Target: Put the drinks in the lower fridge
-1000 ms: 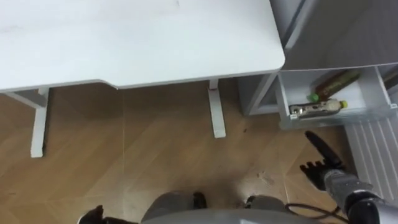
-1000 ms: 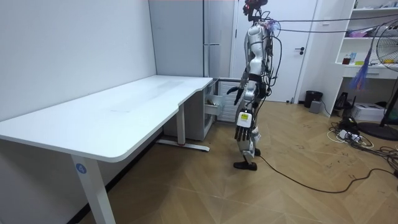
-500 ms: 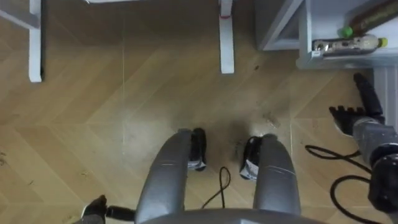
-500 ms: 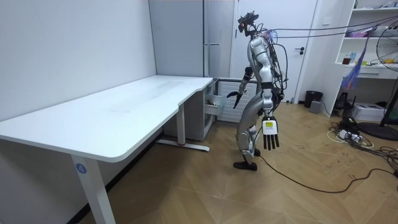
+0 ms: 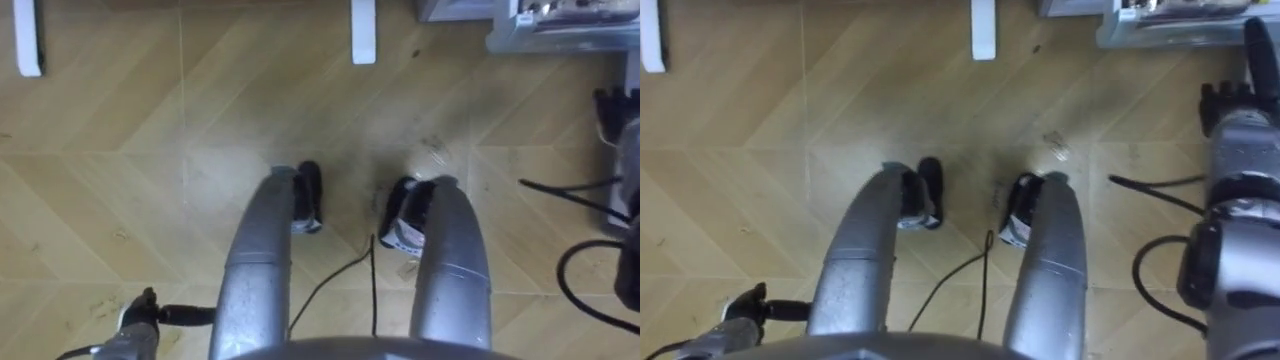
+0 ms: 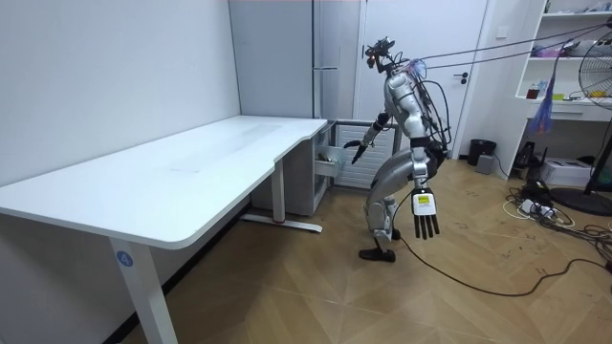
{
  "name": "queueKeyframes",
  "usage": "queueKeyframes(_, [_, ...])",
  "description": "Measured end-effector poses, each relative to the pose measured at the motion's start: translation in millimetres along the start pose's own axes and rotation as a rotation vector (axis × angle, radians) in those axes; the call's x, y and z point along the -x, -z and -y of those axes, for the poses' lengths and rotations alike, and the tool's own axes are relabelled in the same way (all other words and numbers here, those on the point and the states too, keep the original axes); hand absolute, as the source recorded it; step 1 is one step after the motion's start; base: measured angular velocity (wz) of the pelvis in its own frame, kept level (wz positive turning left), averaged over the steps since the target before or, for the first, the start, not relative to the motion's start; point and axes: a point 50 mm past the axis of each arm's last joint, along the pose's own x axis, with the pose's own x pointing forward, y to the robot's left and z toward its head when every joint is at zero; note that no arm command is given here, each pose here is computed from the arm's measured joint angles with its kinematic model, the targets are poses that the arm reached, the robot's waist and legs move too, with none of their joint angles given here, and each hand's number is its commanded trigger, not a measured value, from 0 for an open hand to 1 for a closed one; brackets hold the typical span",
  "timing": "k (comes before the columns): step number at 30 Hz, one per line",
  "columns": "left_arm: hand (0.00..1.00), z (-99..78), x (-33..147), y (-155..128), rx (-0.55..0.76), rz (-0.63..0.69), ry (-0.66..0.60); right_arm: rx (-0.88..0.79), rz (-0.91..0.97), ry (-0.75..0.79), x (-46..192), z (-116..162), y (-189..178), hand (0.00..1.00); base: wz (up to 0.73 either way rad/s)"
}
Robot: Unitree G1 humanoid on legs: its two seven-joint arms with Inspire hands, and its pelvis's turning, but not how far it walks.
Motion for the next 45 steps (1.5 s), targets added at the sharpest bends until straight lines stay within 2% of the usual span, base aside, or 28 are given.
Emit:
queueKeyframes(6, [0.0, -3.0, 0.1, -4.0, 0.005, 0.023, -0.015, -0.004, 0.062, -0.089, -0.1, -38.4, -21.2, 0.0, 0.11])
queueKeyframes(10, [0.0, -9.5, 0.2, -2.9, 0.005, 0.022, -0.038, 0.014, 0.069, -0.093, 0.4, -45.6, -23.8, 0.0, 0.05])
queueKeyframes(21, [0.0, -11.3, 1.8, -1.9, 0.019, 0.053, -0.03, 0.056, 0.043, -0.122, 3.9, -77.2, -11.3, 0.0, -0.02])
queueKeyframes(29, [0.0, -37.0, 6.7, 26.9, 0.035, -0.004, -0.091, 0.071, 0.036, -0.089, 5.9, -84.3, -7.8, 0.0, 0.01])
queueKeyframes(34, [0.0, -57.2, 7.9, 24.7, 0.014, 0.012, -0.137, 0.148, 0.048, -0.091, 8.1, -93.9, -1.0, 0.0, -0.05])
queueKeyframes(39, [0.0, -62.0, 8.3, 23.4, 0.005, 0.021, -0.132, 0.164, 0.066, -0.113, 9.7, -100.1, -6.6, 0.0, 0.0])
queueKeyframes(45, [0.0, -66.6, 12.1, 39.9, -0.002, -0.019, -0.137, 0.163, 0.06, -0.194, 16.4, -117.5, -4.5, 0.0, 0.01])
